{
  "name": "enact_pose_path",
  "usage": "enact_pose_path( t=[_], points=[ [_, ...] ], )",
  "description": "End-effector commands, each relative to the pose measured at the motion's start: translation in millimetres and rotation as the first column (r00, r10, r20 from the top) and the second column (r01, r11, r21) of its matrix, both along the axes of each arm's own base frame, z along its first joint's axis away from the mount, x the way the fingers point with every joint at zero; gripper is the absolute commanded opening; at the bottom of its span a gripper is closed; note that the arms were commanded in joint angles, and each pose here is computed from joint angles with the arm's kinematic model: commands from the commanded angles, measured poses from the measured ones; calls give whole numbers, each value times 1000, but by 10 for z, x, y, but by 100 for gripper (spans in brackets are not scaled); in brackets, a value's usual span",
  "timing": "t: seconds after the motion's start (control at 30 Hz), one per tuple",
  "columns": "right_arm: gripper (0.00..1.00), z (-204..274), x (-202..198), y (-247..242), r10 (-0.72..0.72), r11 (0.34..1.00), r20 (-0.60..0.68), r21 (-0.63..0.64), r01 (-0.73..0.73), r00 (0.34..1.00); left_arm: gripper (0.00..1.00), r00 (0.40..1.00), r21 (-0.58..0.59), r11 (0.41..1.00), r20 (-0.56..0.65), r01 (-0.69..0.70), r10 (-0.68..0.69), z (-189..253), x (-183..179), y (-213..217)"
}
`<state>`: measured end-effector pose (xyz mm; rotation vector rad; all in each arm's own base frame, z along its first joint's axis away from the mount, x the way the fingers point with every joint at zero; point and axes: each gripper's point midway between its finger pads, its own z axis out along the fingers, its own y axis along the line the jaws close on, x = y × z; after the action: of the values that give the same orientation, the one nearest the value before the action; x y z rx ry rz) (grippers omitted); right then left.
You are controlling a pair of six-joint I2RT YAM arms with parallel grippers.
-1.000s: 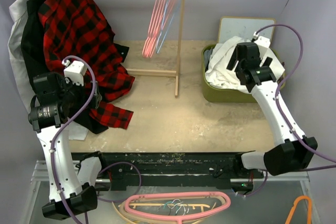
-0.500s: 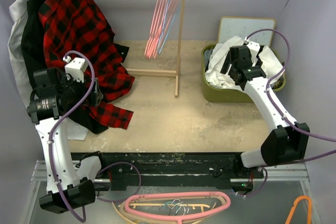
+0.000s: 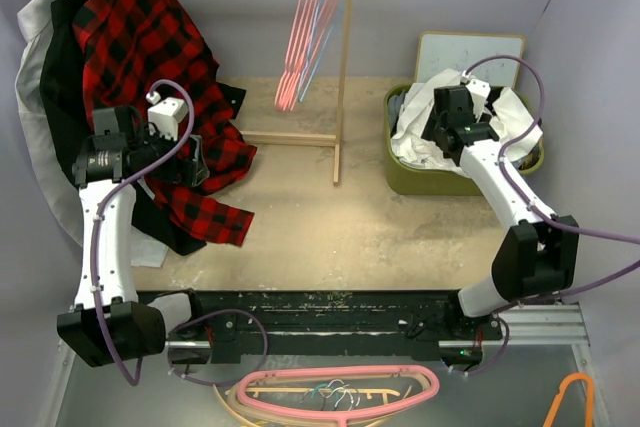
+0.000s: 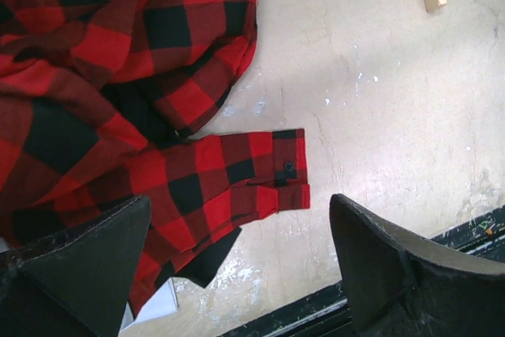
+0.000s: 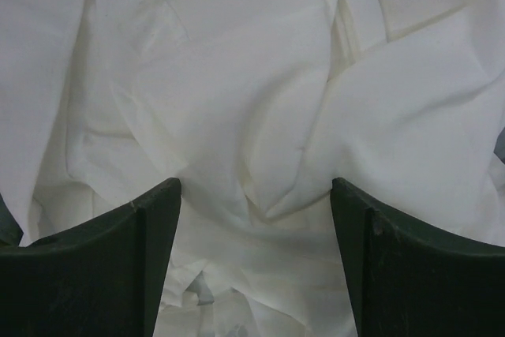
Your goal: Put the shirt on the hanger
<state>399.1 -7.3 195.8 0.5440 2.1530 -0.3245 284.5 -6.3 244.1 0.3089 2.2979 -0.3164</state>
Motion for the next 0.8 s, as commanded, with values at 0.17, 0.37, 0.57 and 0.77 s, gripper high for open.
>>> enact_pose_path(
  t=[0.17,0.37,0.57,0.77],
  points=[
    [27,91,170,61,39,999,38,20,-40,999,98,991,45,997,121,59,-64,310,153,-84],
    [0,179,103,95,58,997,54,42,-60,997,99,983,45,988,105,145,-149,313,65,-220],
    [0,991,-142,271,157,975,282,110,-194,947,100,967,61,966,22,252,-254,120,-110,-361],
    [0,2323,-468,727,361,868,557,93,-488,748,100,963,26,963,6,270,-270,73,-120,-414]
  ],
)
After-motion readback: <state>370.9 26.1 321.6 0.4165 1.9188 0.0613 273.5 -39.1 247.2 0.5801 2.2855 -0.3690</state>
